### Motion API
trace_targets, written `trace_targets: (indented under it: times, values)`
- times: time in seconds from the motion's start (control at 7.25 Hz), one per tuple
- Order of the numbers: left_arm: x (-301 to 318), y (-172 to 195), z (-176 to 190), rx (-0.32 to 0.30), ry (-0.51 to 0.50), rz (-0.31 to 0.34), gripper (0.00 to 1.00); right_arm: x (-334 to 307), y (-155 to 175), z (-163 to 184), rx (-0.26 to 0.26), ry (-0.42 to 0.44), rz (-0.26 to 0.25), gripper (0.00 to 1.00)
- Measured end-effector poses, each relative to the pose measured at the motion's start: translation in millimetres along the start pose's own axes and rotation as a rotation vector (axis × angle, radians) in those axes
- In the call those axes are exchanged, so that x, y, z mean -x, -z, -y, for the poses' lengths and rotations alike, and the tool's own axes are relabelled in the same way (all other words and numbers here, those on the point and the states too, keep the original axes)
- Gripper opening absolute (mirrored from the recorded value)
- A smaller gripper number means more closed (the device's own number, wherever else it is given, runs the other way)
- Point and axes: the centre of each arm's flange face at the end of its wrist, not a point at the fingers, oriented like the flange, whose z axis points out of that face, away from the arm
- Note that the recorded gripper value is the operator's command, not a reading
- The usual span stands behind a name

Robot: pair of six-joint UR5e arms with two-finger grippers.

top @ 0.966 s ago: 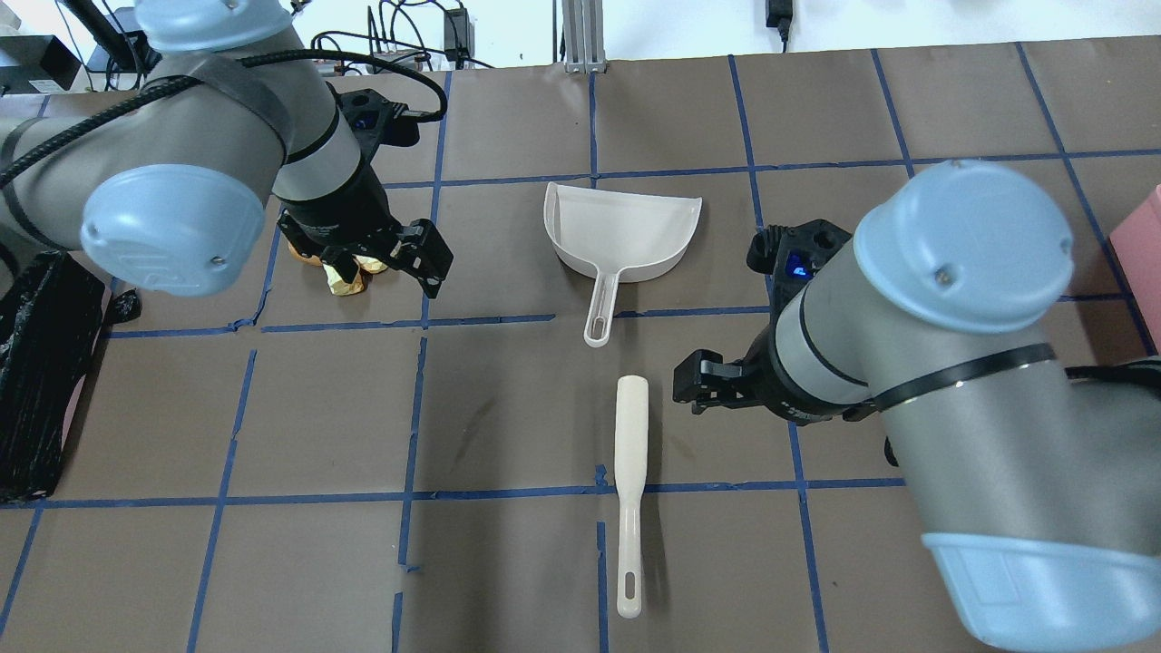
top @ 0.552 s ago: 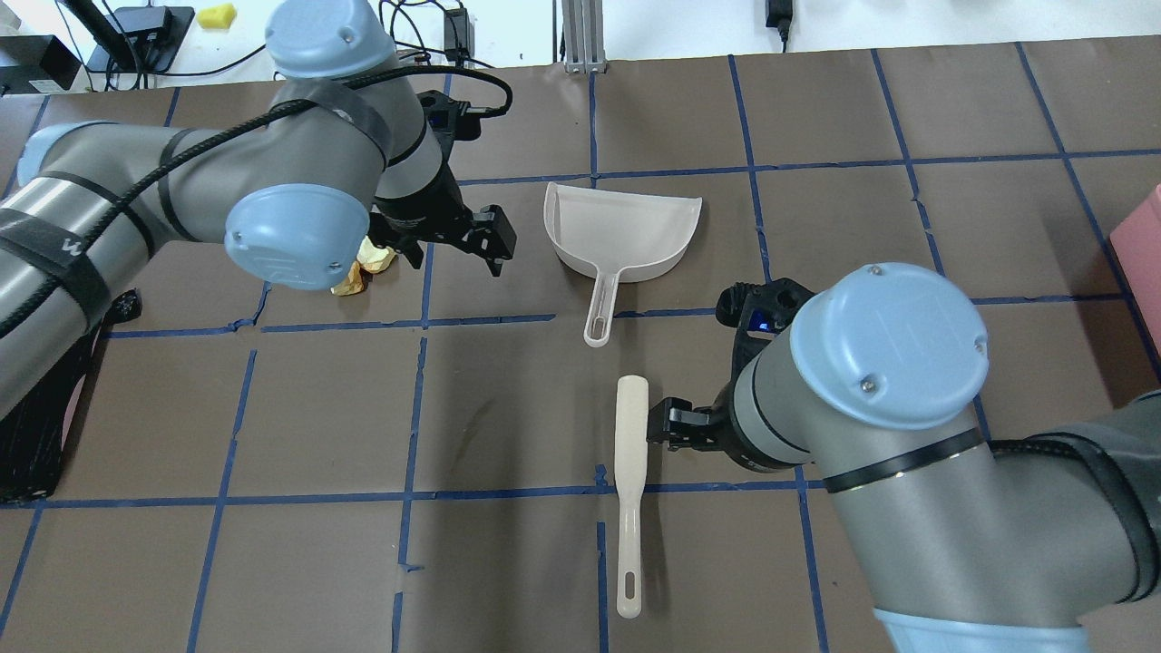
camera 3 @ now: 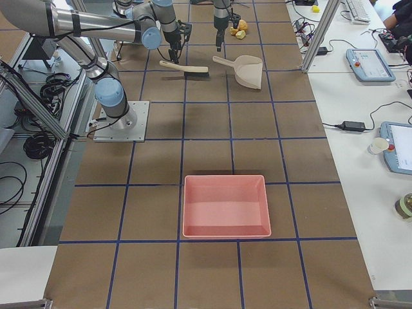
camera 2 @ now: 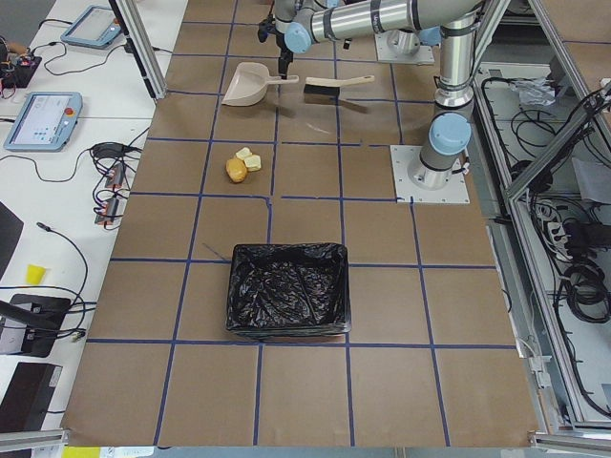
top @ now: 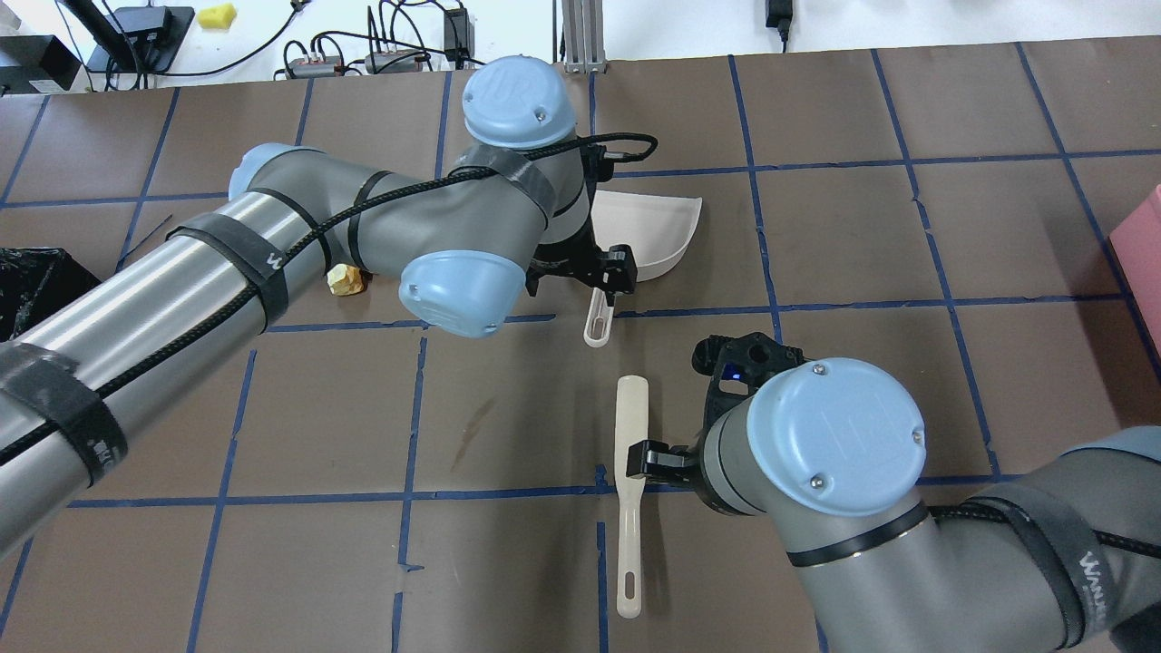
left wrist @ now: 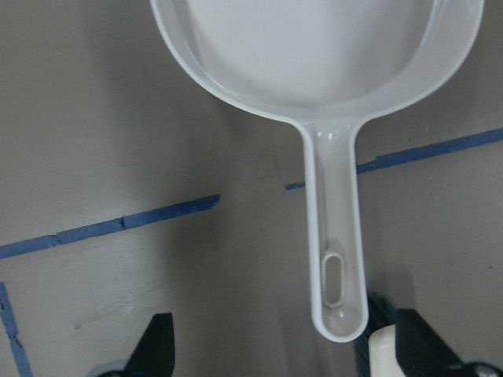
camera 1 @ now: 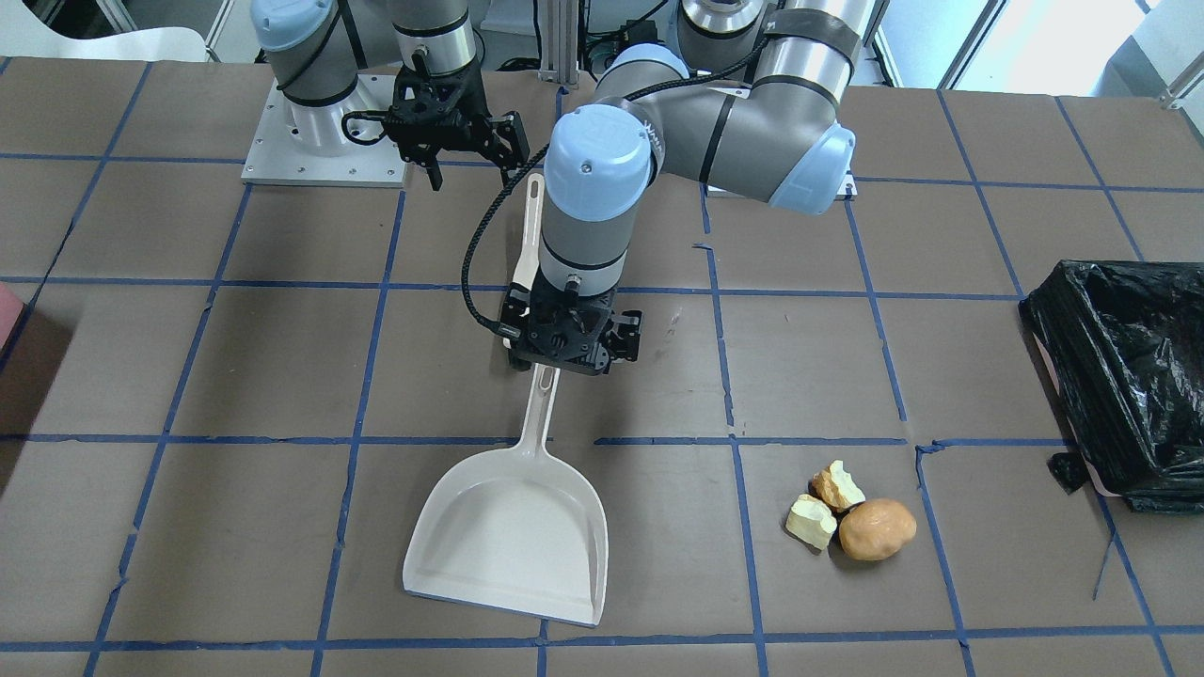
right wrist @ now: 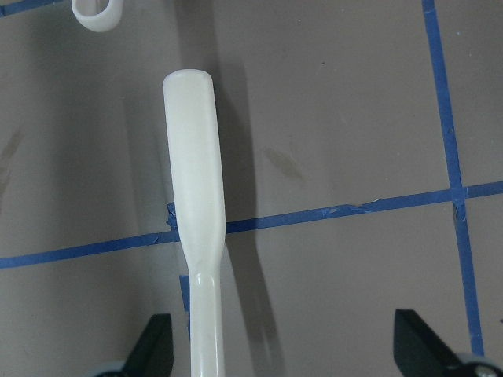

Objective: Sweep and dump trash in nearest bin
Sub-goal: 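Reach the left gripper to the dustpan handle while the right gripper reaches the brush, then grasp the dustpan handle with left gripper while right gripper grasps brush handle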

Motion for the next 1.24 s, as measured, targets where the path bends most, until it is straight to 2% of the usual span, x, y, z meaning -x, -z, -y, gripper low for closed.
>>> trace_targets:
  times: [0.41, 0.55, 0.83, 0.97, 1.1, 1.24]
  values:
    - [-13, -28, 9, -0.042, 0.000, -0.008, 1.00, 7, -8, -5, 0.007, 0.004, 0.000, 1.00]
    - [-15, -38, 9, -0.048, -0.003, -0.008, 0.93, 8, -9, -8, 0.012, -0.019, 0.000, 1.00]
    - [-14, -54, 5, -0.029, -0.001, -0.003, 0.90, 11, -13, -17, 0.021, -0.035, -0.007, 1.00]
    - [-14, -62, 3, -0.016, 0.000, 0.000, 0.81, 12, -14, -18, 0.022, -0.033, -0.009, 1.00]
    - [-13, -67, 3, -0.008, 0.001, 0.003, 0.60, 12, -14, -19, 0.022, -0.032, -0.010, 1.00]
    - [-13, -68, 5, -0.008, 0.002, 0.004, 0.51, 12, -14, -19, 0.022, -0.031, -0.011, 1.00]
